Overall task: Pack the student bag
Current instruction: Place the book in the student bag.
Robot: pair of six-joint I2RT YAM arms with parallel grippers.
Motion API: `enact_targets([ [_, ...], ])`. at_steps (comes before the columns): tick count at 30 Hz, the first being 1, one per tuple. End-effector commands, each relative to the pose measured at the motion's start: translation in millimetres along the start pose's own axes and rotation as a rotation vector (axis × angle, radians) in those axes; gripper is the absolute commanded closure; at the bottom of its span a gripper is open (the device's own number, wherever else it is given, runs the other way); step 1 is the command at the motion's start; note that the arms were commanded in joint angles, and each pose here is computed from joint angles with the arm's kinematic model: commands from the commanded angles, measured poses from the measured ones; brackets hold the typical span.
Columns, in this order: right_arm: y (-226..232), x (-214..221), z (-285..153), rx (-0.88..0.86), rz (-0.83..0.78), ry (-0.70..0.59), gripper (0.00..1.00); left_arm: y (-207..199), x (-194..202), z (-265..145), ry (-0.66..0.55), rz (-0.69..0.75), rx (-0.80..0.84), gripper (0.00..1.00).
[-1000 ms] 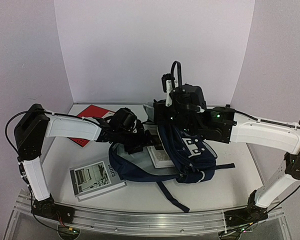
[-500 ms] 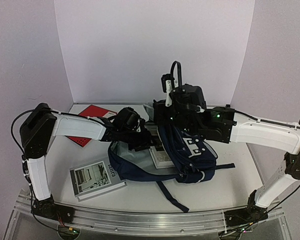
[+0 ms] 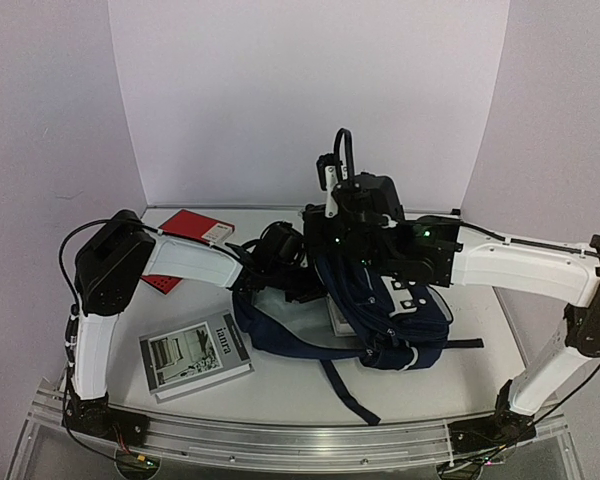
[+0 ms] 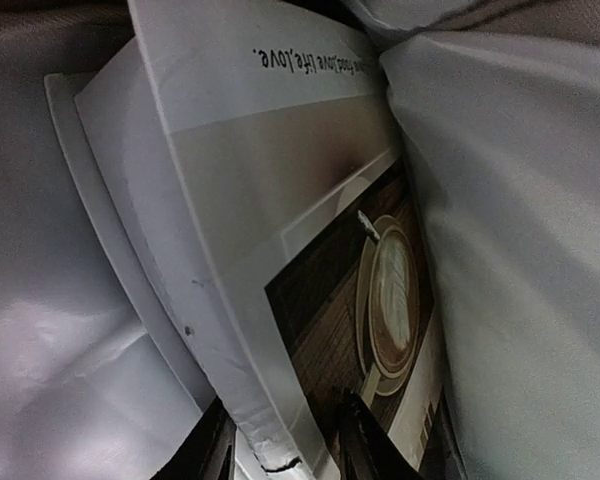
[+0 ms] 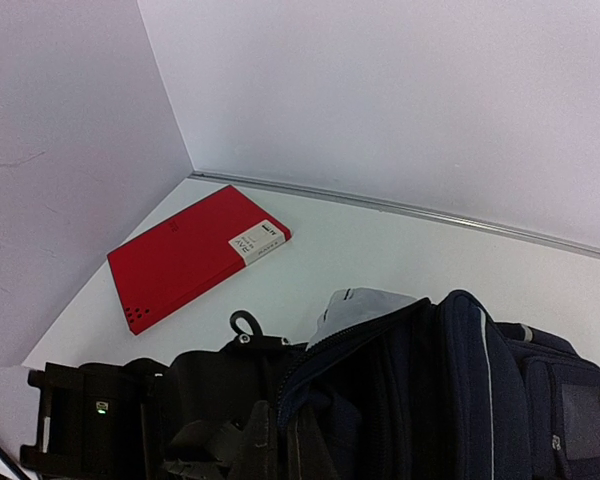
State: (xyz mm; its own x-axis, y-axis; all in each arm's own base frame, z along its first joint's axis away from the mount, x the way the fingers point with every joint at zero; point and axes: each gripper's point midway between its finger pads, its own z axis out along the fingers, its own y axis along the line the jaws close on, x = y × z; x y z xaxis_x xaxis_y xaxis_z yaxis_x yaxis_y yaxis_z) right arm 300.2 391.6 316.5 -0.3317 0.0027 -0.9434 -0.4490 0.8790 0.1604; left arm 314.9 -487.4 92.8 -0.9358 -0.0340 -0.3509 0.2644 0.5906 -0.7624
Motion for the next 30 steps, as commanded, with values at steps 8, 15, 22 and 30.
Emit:
enact_targets([
  [8, 7, -113, -50, -0.066, 0.157, -0.339, 1.0, -97, 6, -4, -0.013, 0.224, 0.385, 0.63],
  [15, -5, -111, -58, -0.032, 0.137, -0.343, 1.0, -100, 11, -4, 0.02, 0.26, 0.419, 0.57],
  [22, -26, -102, -64, 0.053, 0.14, -0.337, 1.0, -51, -8, -59, -0.054, 0.251, 0.199, 0.26],
  [30, -46, -94, -73, 0.127, 0.137, -0.332, 1.0, -17, -5, -142, -0.073, 0.332, -0.046, 0.12],
])
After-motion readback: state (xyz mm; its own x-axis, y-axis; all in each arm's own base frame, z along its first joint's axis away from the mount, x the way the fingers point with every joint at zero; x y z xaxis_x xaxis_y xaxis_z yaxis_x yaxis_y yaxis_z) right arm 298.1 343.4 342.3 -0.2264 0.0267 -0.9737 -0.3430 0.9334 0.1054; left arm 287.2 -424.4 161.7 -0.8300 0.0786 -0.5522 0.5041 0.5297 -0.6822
